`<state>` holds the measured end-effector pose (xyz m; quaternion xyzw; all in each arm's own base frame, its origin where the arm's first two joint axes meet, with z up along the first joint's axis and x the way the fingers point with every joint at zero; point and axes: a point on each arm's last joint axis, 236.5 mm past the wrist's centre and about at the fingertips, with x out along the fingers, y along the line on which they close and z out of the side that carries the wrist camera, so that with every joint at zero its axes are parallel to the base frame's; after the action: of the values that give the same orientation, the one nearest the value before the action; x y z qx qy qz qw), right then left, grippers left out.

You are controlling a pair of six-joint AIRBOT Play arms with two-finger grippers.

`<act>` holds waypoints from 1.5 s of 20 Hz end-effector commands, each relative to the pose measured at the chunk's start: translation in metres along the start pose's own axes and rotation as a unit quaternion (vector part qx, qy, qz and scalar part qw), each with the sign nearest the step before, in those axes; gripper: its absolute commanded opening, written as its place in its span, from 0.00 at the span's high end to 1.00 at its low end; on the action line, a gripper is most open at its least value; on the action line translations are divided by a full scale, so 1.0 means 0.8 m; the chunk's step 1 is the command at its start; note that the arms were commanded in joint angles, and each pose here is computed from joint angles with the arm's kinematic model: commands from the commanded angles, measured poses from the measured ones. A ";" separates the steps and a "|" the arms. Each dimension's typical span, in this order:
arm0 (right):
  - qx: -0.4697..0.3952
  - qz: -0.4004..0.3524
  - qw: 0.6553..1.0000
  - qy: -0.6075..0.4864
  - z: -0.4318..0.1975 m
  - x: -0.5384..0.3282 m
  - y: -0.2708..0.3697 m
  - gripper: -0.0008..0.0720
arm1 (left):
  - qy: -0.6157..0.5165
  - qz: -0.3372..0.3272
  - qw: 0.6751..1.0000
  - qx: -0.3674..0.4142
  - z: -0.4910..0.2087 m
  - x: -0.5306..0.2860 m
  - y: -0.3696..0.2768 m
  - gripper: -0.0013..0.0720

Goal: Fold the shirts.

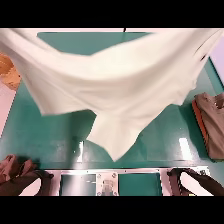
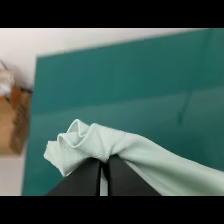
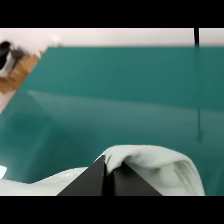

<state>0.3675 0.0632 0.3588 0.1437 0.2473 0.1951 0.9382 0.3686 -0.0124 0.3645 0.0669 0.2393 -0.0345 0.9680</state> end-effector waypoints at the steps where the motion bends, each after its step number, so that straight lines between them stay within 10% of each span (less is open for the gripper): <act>1: 0.067 -0.014 0.994 0.085 -0.107 0.092 -0.068 0.97 | 0.130 -0.070 0.989 -0.029 -0.110 0.092 -0.046 0.95; 7: 0.181 -0.089 0.960 0.194 -0.337 0.244 -0.185 0.96 | 0.320 -0.174 0.923 -0.122 -0.371 0.242 -0.143 0.95; 12: 0.214 -0.097 0.944 0.231 -0.378 0.275 -0.211 0.94 | 0.402 -0.198 0.880 -0.157 -0.460 0.285 -0.172 0.95; 15: 0.211 -0.086 0.948 0.221 -0.328 0.257 -0.220 0.59 | 0.412 -0.191 0.885 -0.104 -0.440 0.280 -0.152 0.94; 17: 0.218 -0.074 0.946 0.230 -0.291 0.221 -0.227 0.59 | 0.429 -0.170 0.885 -0.066 -0.411 0.267 -0.117 0.37; 30: 0.338 -0.084 0.886 0.306 -0.459 0.070 -0.168 0.56 | 0.408 -0.197 0.860 -0.237 -0.474 0.277 -0.040 0.38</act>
<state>0.3016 0.0098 0.0071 0.3389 0.5553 0.0541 0.7576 0.3830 0.0108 -0.0499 -0.1631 0.6383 -0.1233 0.7422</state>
